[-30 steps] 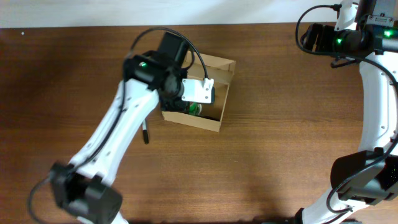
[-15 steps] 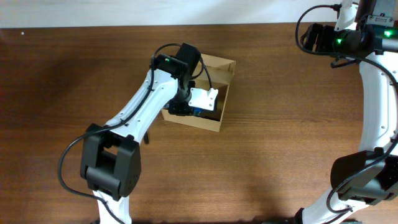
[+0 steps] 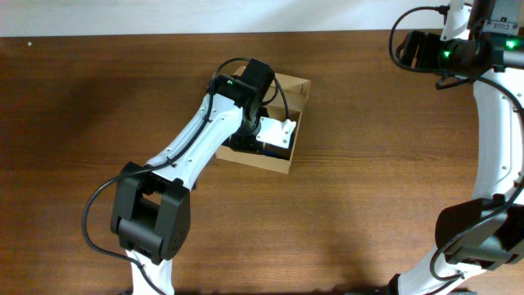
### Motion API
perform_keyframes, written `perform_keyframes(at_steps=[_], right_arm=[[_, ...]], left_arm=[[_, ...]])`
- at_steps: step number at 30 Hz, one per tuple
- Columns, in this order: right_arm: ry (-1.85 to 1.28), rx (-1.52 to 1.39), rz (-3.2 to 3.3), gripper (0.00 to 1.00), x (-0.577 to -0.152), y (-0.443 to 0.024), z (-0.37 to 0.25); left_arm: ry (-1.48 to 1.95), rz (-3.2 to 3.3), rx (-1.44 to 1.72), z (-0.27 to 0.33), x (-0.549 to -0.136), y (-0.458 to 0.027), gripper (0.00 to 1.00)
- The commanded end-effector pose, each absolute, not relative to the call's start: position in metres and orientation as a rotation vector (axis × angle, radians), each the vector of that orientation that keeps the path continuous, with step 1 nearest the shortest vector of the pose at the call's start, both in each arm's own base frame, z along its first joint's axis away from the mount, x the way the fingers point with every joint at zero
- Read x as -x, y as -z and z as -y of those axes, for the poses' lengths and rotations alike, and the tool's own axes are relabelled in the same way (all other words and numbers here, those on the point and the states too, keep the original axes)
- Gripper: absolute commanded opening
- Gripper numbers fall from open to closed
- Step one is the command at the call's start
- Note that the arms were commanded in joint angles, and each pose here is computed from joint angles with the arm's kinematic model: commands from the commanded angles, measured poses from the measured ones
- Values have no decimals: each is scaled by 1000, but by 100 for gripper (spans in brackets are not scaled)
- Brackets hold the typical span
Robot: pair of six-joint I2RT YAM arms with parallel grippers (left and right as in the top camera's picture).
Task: Pack container
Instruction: 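Carry the blue pen into the box and release it, then move the left gripper to the black Sharpie marker and grasp it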
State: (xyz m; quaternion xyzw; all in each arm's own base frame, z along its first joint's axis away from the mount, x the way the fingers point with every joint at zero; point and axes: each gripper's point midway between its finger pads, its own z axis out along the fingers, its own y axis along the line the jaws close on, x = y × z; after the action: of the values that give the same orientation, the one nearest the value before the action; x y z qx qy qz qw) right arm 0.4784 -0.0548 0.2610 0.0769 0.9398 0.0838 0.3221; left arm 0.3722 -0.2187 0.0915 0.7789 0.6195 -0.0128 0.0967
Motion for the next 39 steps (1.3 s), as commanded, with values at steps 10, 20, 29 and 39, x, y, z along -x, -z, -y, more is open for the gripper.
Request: perform_keyframes(at_steps=[10, 20, 29, 39], right_arm=[[-216, -190, -2428, 99, -477, -278, 55], [-216, -190, -2428, 99, -477, -278, 55], [-215, -189, -2428, 99, -477, -278, 55], [-216, -190, -2428, 99, -477, -278, 55]], left_arm=[[-224, -2149, -1599, 207, -430, -202, 40], [-316, -2702, -482, 50, -425, -227, 47], [-140, -2960, -74, 10, -394, -140, 39], [98, -3008, 103, 36, -370, -39, 41]])
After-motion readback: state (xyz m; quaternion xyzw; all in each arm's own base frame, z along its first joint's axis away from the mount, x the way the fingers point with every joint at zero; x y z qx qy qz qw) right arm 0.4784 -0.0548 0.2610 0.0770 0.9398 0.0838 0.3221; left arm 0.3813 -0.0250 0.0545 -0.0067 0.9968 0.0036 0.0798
